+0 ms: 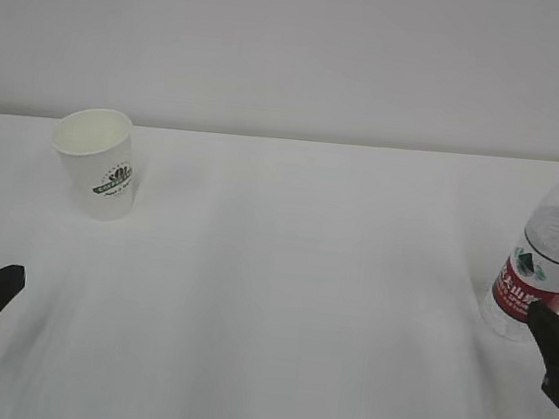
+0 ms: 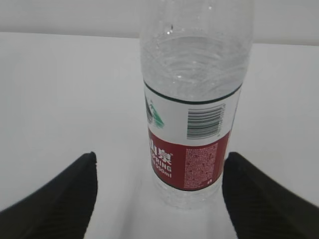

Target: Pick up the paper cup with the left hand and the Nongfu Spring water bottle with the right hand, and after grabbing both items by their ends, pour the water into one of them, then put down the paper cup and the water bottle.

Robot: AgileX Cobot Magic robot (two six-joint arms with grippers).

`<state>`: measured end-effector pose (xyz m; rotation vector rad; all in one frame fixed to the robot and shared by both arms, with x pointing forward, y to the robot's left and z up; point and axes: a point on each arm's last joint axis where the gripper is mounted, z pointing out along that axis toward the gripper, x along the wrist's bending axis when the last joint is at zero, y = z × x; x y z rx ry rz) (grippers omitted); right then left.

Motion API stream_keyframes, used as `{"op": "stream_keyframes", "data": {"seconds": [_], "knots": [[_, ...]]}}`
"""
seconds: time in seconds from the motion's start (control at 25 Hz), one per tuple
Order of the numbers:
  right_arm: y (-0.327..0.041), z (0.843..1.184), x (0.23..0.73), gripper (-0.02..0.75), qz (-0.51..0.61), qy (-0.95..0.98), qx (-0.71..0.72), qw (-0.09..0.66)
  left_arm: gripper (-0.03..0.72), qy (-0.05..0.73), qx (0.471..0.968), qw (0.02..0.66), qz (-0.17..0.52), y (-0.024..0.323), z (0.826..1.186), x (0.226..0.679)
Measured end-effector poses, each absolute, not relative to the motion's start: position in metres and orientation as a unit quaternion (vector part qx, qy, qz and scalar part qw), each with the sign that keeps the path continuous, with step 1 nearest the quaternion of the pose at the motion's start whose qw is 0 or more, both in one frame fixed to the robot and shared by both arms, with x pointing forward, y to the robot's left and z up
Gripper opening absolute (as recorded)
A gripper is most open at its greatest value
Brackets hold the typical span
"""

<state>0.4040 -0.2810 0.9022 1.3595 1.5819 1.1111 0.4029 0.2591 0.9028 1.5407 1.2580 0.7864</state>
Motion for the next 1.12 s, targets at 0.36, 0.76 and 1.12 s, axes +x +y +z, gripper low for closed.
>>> {"op": "stream_keyframes", "data": {"seconds": [0.36, 0.76, 1.12], "knots": [[-0.28, 0.902, 0.404, 0.59, 0.436, 0.625, 0.525, 0.378, 0.661, 0.502, 0.644, 0.486, 0.313, 0.256, 0.902, 0.402], [-0.283, 0.902, 0.404, 0.59, 0.429, 0.617, 0.536, 0.385, 0.659, 0.502, 0.644, 0.486, 0.313, 0.256, 0.902, 0.402], [-0.283, 0.896, 0.415, 0.59, 0.421, 0.619, 0.543, 0.381, 0.648, 0.502, 0.644, 0.486, 0.313, 0.256, 0.902, 0.402]]}}
